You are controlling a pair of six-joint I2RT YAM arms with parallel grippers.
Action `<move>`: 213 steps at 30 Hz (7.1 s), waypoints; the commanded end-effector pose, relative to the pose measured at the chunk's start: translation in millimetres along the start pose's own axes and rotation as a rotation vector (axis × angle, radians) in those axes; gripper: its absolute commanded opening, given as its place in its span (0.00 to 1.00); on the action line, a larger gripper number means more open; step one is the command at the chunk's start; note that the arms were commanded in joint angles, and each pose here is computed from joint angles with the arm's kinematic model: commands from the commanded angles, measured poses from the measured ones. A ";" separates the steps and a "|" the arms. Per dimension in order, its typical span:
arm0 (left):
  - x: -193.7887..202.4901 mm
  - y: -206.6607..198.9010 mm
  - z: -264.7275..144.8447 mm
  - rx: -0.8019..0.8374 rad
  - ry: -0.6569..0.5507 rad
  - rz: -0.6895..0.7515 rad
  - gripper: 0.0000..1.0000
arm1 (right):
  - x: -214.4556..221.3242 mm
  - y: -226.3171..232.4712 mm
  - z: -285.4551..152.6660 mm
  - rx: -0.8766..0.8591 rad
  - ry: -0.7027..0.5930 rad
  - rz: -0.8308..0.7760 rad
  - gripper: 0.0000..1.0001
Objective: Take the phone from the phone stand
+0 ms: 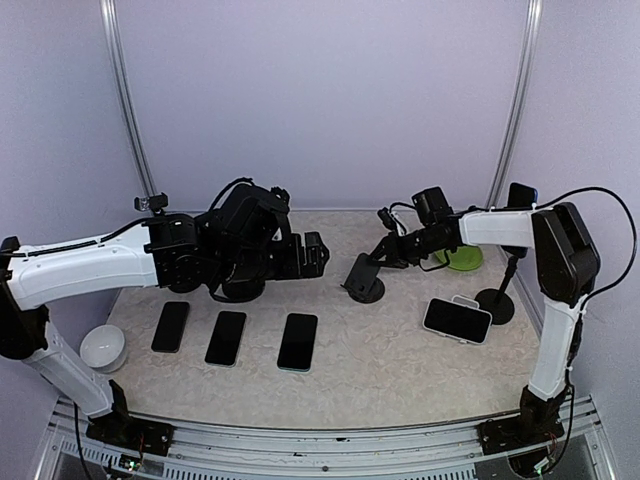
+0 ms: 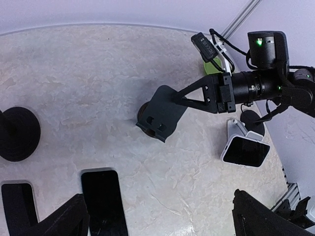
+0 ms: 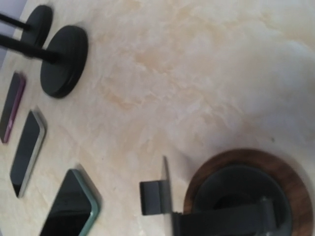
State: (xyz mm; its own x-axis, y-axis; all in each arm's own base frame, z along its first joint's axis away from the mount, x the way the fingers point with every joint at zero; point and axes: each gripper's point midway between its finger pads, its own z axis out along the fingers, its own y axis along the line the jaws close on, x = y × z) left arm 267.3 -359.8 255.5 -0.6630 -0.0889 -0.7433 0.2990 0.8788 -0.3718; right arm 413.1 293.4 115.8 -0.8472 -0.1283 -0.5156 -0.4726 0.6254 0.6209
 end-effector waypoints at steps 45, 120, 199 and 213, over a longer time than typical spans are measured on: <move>-52.9 23.9 -31.4 -0.018 -0.125 -0.032 0.99 | -42.5 91.3 94.5 -0.377 0.139 -0.275 0.00; -34.3 -32.9 12.9 0.257 -0.005 0.232 0.99 | 114.2 -38.7 -170.8 0.539 0.206 0.011 1.00; -44.3 -45.9 50.4 0.349 0.018 0.272 0.99 | 32.6 4.5 -360.1 0.816 -0.336 0.216 0.71; -46.6 -46.7 55.3 0.353 0.017 0.256 0.99 | 30.2 -11.2 -363.6 0.897 -0.289 0.184 0.54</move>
State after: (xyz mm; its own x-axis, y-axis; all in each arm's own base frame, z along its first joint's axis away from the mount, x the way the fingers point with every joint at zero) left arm 316.3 -417.1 269.2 -0.5581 0.1382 -0.8182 0.6609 0.6703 -0.3376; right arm 298.2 11.8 301.6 -0.7547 0.1647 -0.6350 0.1114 0.9861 0.1234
